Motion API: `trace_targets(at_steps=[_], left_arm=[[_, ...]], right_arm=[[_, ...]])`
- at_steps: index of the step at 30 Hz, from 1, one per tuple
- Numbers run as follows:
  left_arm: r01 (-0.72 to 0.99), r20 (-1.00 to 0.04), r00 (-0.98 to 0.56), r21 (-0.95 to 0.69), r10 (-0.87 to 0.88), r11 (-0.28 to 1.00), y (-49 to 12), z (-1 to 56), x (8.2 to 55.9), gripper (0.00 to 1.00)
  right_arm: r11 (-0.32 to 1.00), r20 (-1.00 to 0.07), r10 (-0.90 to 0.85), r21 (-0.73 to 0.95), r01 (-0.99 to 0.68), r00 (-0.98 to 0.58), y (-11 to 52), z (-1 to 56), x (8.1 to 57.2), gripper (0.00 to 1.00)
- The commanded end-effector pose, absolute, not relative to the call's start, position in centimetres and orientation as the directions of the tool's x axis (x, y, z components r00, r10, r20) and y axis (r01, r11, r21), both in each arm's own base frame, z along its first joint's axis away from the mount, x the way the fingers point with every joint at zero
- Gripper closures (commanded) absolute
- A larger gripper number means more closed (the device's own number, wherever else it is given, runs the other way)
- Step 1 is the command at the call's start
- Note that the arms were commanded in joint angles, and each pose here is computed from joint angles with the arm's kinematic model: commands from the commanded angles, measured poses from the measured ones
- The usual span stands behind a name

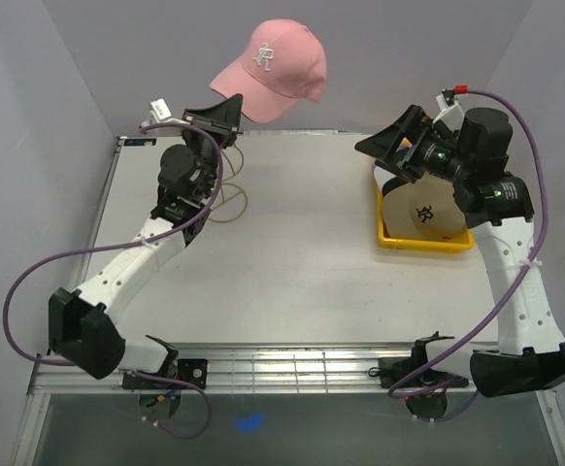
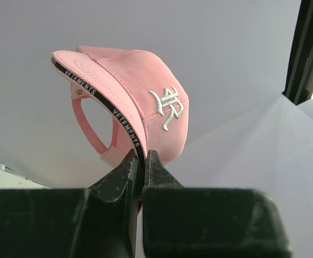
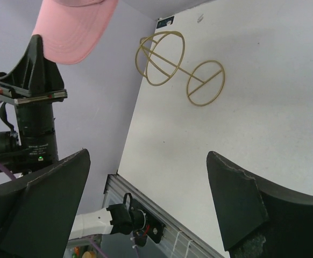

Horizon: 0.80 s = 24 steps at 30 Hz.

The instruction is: Stack the hats

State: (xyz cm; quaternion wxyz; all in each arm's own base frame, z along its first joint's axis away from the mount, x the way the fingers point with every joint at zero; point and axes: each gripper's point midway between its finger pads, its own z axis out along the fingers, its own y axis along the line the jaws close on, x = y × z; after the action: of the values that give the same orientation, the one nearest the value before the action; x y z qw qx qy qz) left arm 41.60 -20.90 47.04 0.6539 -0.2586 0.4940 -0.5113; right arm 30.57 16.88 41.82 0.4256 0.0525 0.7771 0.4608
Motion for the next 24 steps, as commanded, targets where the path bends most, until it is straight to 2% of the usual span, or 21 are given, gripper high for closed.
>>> trace_targets(at_steps=[1,5,12,24], left_arm=[[0.347,-0.354,0.103,-0.863,-0.929,0.367,-16.7,47.3,39.7,1.00],[0.305,-0.333,0.158,-0.879,-0.930,0.366,-13.5,46.5,38.0,1.00],[0.218,-0.311,0.241,-0.906,-0.919,0.364,-9.0,43.3,37.8,1.00],[0.182,-0.302,0.191,-0.924,-0.934,0.336,-6.8,39.1,40.1,1.00]], right_arm=[[0.573,-0.657,0.468,0.735,-0.362,-0.591,18.5,42.9,30.7,0.06],[0.575,-0.664,0.433,0.724,-0.381,-0.609,20.3,42.3,30.9,0.06],[0.596,-0.671,0.378,0.704,-0.386,-0.638,21.8,40.4,31.1,0.06],[0.603,-0.665,0.326,0.694,-0.393,-0.672,23.4,37.5,30.8,0.06]])
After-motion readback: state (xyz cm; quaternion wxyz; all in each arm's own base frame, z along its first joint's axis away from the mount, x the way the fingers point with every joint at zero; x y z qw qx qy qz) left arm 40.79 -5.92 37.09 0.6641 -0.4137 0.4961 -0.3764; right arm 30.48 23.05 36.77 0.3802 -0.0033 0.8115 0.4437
